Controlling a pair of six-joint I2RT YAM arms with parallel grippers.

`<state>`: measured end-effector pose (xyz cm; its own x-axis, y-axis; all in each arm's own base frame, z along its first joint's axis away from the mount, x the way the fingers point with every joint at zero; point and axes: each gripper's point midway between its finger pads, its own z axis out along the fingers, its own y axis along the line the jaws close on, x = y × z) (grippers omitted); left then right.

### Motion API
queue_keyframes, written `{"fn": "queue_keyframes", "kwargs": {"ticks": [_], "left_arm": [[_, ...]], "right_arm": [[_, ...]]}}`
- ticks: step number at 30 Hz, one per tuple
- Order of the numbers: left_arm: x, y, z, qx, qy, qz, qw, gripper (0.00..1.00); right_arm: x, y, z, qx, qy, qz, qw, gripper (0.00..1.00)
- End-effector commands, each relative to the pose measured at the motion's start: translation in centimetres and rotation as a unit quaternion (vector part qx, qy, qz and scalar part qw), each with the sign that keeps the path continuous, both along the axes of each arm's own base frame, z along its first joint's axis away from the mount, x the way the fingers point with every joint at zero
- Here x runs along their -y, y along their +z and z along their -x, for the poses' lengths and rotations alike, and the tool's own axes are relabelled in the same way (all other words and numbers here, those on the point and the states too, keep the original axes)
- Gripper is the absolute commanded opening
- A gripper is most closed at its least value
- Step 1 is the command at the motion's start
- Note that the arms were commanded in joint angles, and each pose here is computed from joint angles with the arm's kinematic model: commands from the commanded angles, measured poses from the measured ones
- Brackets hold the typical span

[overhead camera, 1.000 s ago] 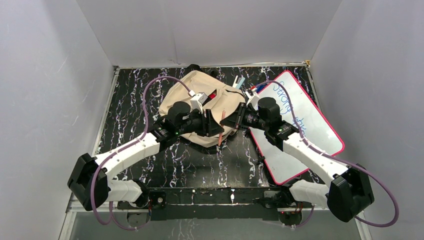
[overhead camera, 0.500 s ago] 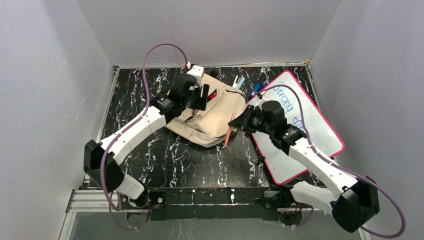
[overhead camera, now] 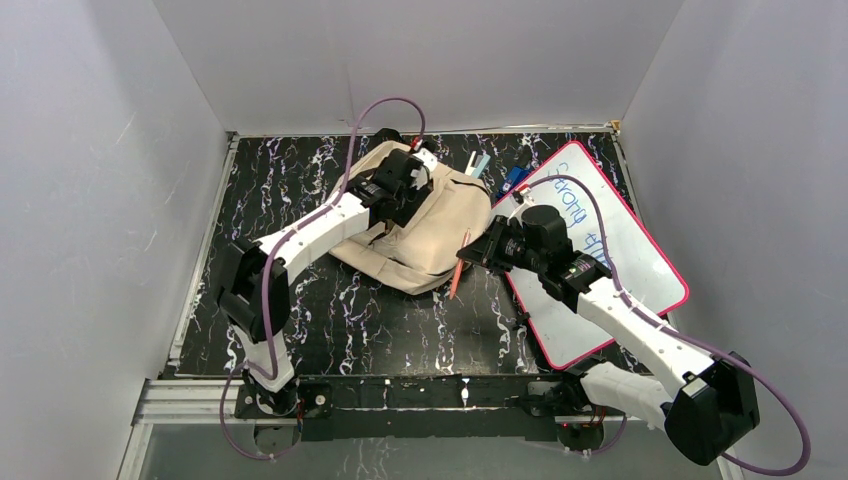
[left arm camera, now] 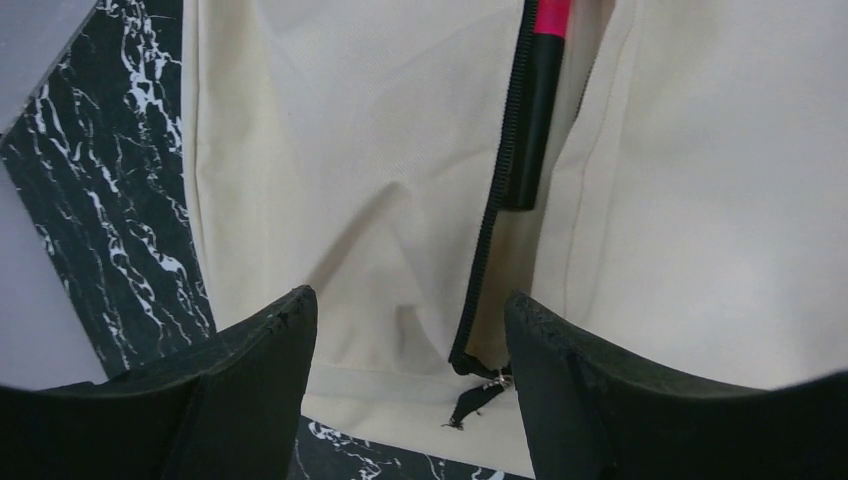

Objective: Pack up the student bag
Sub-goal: Place the stationery in the student bag.

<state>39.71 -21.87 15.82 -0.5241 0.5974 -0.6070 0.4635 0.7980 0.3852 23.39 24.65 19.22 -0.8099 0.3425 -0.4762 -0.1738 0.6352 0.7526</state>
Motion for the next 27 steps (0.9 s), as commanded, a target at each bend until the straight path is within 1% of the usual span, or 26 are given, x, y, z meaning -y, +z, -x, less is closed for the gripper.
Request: {"fn": "queue_keyframes", "kwargs": {"ticks": [1, 3, 8, 12, 16, 19, 22, 27], "left_arm": [[-1.3, 1.6, -1.8, 0.040, 0.006, -0.062, 0.997, 0.66], [-1.4, 1.3, -2.1, 0.043, 0.007, -0.071, 0.997, 0.65], [-1.1, 0.8, -2.5, 0.045, 0.004, -0.071, 0.996, 0.63], [-0.7, 0.7, -2.7, 0.048, 0.002, -0.066, 0.997, 0.58], [-0.8, 1.2, -3.0, 0.063, 0.004, -0.063, 0.996, 0.44], [-0.7, 1.9, -3.3, 0.080, 0.008, -0.057, 0.995, 0.30], [-0.8, 2.5, -3.5, 0.097, 0.012, -0.050, 0.994, 0.22], [-0.9, 2.7, -3.6, 0.111, 0.013, -0.044, 0.993, 0.07]], "right_arm": [[-0.2, 1.4, 0.0, 0.021, 0.004, -0.015, 1.000, 0.00], [-0.2, 1.4, 0.1, 0.020, 0.004, -0.016, 1.000, 0.00], [-0.2, 1.5, 0.1, 0.020, 0.004, -0.017, 1.000, 0.00], [-0.3, 1.8, 0.0, 0.020, 0.000, -0.024, 1.000, 0.00], [-0.8, 2.7, -0.5, 0.020, -0.012, -0.055, 0.998, 0.03], [-1.2, 3.1, -1.0, 0.010, -0.027, -0.080, 0.996, 0.02], [-1.3, 2.8, -2.0, -0.013, -0.056, -0.089, 0.994, 0.00], [-1.0, 2.3, -3.8, -0.033, -0.108, -0.095, 0.989, 0.00]]}}
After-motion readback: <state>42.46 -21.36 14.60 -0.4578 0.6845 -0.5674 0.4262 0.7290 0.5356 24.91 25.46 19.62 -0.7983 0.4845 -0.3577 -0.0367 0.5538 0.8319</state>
